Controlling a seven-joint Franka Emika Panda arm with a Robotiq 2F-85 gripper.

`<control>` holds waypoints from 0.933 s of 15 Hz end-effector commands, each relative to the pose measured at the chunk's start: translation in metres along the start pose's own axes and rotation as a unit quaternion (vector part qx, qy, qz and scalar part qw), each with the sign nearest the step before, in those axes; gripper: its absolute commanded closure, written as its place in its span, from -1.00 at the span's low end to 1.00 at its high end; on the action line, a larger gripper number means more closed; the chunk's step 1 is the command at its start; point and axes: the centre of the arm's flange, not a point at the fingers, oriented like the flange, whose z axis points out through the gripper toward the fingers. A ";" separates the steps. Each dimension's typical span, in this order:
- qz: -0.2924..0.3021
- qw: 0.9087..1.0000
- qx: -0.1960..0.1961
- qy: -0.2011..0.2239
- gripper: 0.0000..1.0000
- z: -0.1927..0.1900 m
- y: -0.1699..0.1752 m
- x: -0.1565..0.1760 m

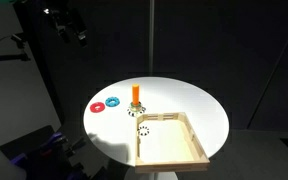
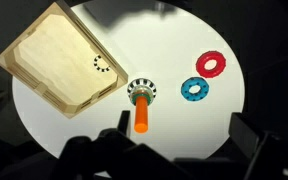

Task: Put the green ring in the box.

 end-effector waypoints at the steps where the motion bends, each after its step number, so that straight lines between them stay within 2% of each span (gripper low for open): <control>1: 0.000 1.000 0.000 0.000 -1.00 0.000 0.000 0.000; 7: 0.000 1.000 -0.007 0.005 -1.00 0.000 0.000 0.002; 14: 0.028 0.999 -0.023 0.039 -1.00 0.028 0.020 0.050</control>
